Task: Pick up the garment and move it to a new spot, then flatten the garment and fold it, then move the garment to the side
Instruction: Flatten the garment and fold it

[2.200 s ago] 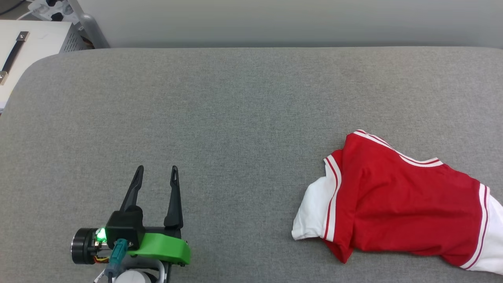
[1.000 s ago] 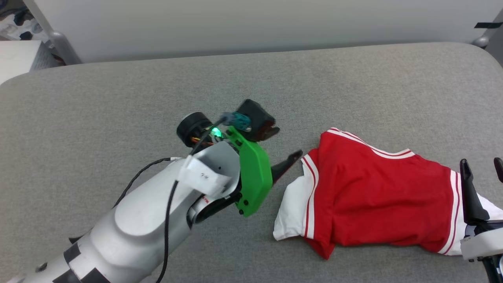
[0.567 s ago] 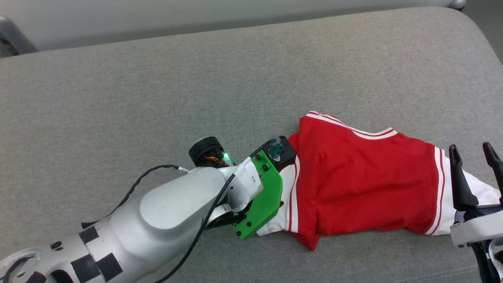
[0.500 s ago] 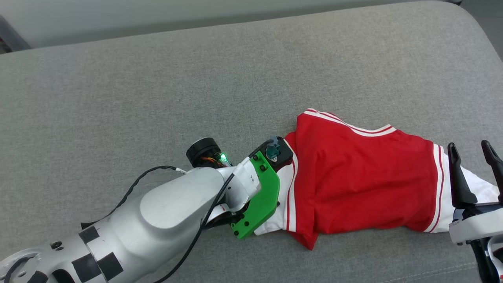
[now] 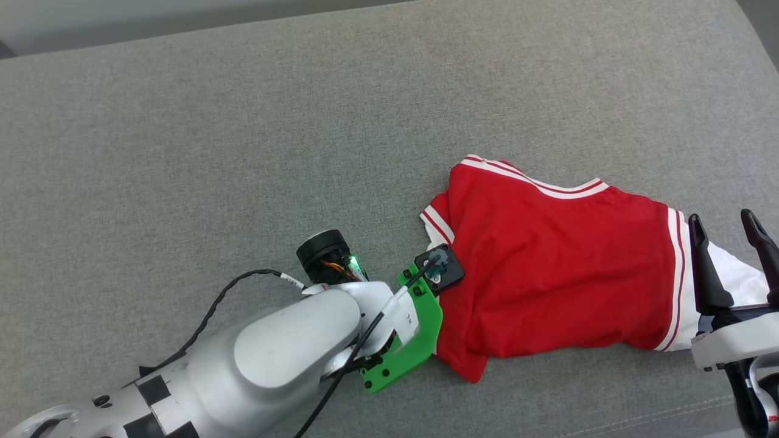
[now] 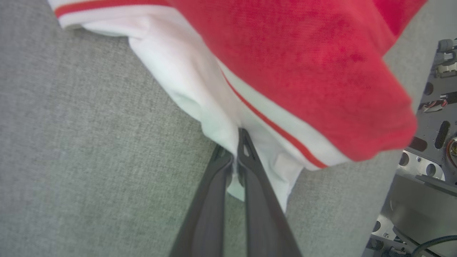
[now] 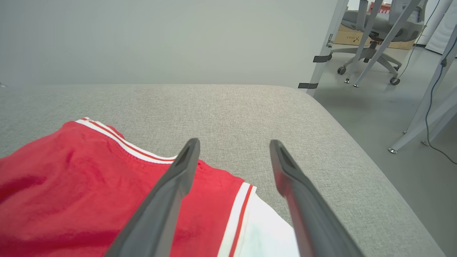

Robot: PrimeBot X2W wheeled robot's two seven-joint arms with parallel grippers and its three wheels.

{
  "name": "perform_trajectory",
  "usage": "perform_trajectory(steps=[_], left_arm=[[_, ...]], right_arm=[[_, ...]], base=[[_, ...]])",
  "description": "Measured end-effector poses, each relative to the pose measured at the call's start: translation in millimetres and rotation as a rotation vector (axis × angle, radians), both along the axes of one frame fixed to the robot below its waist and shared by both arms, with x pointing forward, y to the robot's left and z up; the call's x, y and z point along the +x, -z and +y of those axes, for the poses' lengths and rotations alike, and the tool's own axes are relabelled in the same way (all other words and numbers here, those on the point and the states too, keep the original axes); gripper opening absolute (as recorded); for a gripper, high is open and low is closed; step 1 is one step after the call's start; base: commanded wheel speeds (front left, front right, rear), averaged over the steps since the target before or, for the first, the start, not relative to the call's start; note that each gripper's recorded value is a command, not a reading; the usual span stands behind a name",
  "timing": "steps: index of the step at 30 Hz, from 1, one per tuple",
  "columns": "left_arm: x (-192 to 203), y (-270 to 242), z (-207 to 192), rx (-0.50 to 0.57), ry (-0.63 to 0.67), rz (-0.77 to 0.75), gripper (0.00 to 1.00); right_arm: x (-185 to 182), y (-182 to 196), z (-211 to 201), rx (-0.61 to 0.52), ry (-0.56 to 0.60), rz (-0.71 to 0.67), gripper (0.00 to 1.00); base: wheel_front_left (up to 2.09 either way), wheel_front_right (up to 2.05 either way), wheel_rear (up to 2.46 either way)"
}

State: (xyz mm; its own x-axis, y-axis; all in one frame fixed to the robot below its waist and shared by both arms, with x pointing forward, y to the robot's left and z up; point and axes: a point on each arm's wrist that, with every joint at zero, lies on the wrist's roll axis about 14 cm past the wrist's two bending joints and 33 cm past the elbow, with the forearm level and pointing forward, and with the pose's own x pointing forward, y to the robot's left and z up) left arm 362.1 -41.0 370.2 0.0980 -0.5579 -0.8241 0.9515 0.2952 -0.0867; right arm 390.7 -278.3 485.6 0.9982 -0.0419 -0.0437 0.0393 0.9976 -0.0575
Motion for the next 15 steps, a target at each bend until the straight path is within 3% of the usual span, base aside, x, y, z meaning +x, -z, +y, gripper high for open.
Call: perform_trajectory(steps=[5,9,15], left_arm=[[8.2,-16.0,-4.2,-0.093,-0.023,-0.083,0.00],[44.1,-53.0,-2.1,-0.230,-0.105,-0.217,0.00],[95.2,-103.1,47.1,-0.331,-0.303,-0.421,0.00]], right_arm=[[0.7,-8.8,4.9,0.001,-0.016,-0.029,1.00],[-3.3,-15.2,7.3,0.003,-0.023,-0.047,1.00],[-8.7,-19.9,12.2,0.009,-0.035,-0.058,1.00]], base=[[0.00,0.00,0.00],[0.00,0.00,0.00],[0.00,0.00,0.00]])
